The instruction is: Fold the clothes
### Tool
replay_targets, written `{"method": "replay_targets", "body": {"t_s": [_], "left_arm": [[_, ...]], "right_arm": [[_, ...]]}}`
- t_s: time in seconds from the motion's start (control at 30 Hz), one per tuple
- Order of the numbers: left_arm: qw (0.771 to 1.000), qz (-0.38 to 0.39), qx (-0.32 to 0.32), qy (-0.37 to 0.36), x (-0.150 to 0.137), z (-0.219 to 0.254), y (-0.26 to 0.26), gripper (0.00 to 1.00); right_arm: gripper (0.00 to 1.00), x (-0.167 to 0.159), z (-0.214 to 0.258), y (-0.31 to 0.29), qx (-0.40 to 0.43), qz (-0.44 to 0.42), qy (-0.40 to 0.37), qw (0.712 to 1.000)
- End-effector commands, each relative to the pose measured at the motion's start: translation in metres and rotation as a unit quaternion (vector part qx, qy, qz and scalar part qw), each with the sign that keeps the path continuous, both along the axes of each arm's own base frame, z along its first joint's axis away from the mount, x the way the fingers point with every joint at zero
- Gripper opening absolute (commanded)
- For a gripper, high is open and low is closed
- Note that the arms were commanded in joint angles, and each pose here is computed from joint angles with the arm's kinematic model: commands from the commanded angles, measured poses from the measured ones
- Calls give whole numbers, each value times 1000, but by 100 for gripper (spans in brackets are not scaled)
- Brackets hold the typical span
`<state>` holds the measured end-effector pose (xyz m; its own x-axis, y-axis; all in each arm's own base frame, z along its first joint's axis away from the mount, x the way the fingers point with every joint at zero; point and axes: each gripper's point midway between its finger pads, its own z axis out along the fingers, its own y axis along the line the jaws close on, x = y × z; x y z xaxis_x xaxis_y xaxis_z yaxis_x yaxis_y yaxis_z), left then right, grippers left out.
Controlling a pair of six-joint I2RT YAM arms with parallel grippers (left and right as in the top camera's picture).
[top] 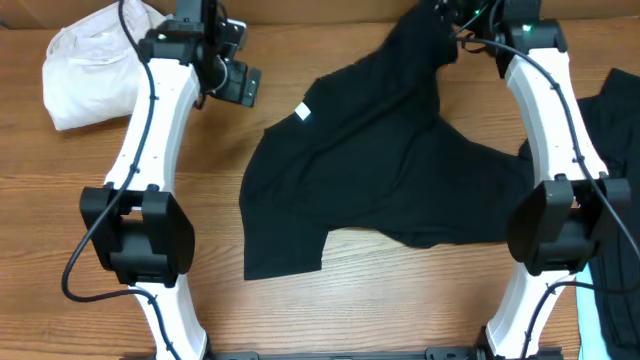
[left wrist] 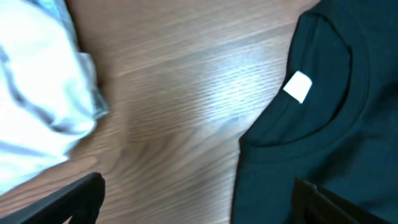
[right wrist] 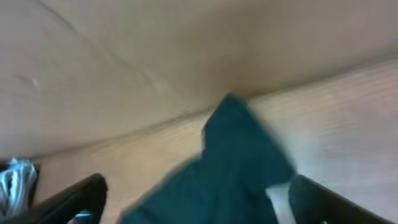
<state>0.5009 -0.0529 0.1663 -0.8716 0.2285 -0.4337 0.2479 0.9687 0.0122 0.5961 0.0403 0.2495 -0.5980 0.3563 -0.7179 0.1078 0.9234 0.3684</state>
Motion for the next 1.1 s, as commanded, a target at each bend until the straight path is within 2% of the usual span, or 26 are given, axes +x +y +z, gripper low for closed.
{"method": "replay_targets", "body": {"t_s": [0.0,0.17,0.33,0.47,0.5,0.57,0.8,1.07], "left_arm": [[998,39,-16,-36,8,43,3,99],[993,100,-62,-18,-15,80,-5,99],[972,201,-106,54,-60,87,-18,99],[973,190,-82,98,-94,86,-32,96],[973,187,-81,104,-100,88,-35,96],[975,180,-78,108,-111,94,-40,96],[972,195,-50,120,-147,102,-25,96],[957,230,-27,174,-209,39,-10,95]], "right_arm": [[100,-20,36,-8,-17,2,13,1000],[100,-74,77,-12,-10,5,56,998],[100,-152,98,-14,-37,30,118,992],[98,-211,96,-27,-33,-26,191,981],[95,-217,97,-29,-34,-32,196,980],[96,-231,97,-26,-24,-32,203,978],[94,-279,57,-30,-20,-54,279,959],[95,-330,0,-30,-18,-57,316,947]]}}
